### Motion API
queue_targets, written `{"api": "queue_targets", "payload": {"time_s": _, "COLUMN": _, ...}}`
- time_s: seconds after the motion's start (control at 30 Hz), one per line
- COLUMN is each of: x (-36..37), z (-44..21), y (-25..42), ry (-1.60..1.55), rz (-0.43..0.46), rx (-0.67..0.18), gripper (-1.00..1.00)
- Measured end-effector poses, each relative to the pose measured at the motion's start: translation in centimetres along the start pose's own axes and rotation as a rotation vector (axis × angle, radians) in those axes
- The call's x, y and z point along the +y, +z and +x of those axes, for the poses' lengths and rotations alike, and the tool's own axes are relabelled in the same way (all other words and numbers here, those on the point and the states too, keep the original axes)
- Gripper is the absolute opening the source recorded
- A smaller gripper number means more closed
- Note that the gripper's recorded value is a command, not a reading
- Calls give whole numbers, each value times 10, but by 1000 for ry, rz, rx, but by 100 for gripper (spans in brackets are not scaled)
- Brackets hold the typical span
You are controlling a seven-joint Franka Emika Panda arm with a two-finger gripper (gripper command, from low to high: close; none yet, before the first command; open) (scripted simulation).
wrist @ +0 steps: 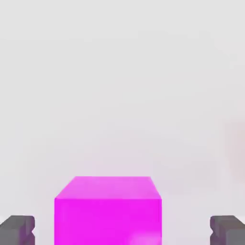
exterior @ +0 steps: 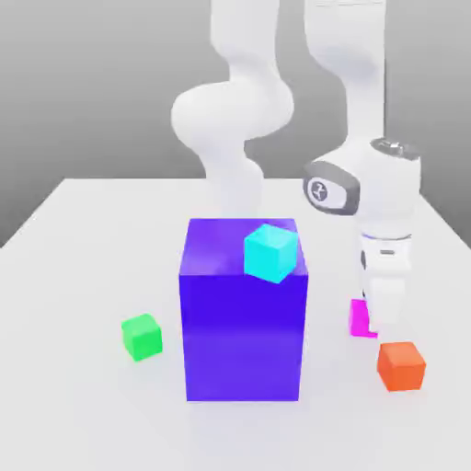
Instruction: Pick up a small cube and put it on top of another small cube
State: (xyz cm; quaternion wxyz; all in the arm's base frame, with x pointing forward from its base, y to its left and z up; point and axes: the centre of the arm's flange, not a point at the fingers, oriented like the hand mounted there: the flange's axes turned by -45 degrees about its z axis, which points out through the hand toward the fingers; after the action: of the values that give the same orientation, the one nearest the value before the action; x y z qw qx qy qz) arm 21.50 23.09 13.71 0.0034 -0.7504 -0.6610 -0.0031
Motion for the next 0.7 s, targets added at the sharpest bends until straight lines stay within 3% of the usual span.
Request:
{"api": "queue_targets", "payload": {"time_s": 0.07, "x": -2, "z": -2, "y": 8, "ry": 1, "rz": 0, "rx": -5, "gripper": 0}}
{"api": "queue_targets", "payload": {"time_s": 0.1, "x": -3, "z": -3, "y": 12, "ry": 2, "rz": 0, "rx": -7, "gripper": -100}}
{"api": "queue_targets", "payload": {"time_s": 0.7, "x": 2, "z": 3, "y": -30, "ry": -2, "rz": 2, "rx": 1, "gripper": -100}}
